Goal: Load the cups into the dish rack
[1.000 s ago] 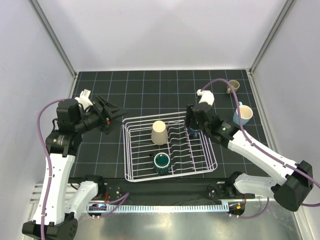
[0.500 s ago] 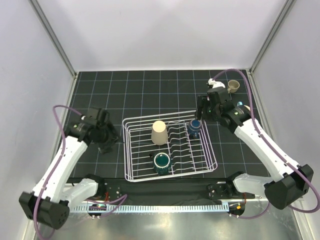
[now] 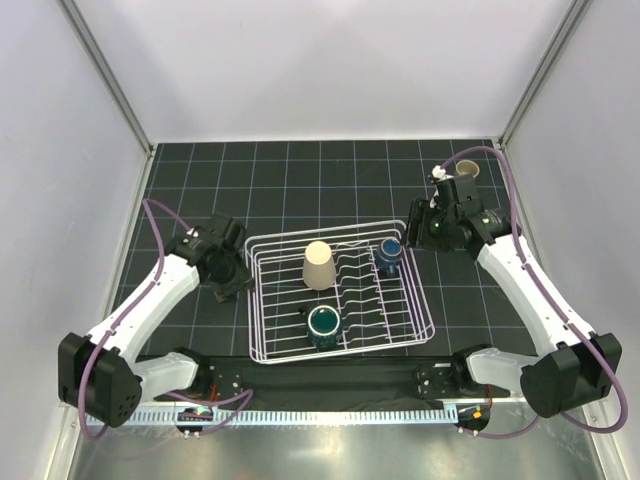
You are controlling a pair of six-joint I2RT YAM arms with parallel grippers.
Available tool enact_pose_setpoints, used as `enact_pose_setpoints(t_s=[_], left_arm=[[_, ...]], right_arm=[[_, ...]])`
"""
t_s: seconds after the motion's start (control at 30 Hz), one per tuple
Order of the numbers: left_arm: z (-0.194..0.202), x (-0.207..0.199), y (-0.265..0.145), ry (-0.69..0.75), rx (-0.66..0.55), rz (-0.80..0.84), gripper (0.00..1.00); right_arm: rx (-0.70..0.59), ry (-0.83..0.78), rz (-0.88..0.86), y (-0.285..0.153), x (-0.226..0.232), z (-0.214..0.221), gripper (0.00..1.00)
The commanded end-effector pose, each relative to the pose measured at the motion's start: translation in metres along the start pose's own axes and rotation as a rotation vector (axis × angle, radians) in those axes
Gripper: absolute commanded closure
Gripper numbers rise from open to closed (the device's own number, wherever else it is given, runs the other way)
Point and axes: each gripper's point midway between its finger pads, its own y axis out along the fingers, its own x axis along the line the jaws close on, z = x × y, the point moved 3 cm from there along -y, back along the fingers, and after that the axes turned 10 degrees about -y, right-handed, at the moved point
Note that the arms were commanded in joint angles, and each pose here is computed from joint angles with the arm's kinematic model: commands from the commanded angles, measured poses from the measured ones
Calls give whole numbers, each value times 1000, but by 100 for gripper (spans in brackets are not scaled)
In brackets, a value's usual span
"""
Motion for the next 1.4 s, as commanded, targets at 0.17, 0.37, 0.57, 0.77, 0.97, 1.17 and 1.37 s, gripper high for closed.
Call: enact_pose_setpoints(t_s=[0.17, 0.37, 0.57, 0.77, 0.97, 1.17, 1.37], left_arm=[[-2, -17, 6, 48, -12, 55, 80], [-1, -16, 6, 73, -3, 46, 95], [-8, -34, -15, 104, -33, 100, 100], [-13, -52, -32, 129, -64, 140, 100], [-28, -64, -38, 130, -125, 141, 100], [-31, -65, -19, 157, -118, 84, 100], [-35, -56, 0, 173, -125, 11, 100]], right_arm=[[88, -20, -7, 17, -5, 27, 37], [178, 13, 2, 38, -9, 53, 39], [202, 11, -12, 47, -9, 61, 39], [220, 15, -27, 54, -7, 62, 43], [213, 15, -37, 53, -4, 55, 44], [190, 21, -43, 45, 0, 44, 44], [146, 26, -35, 29, 2, 26, 42]])
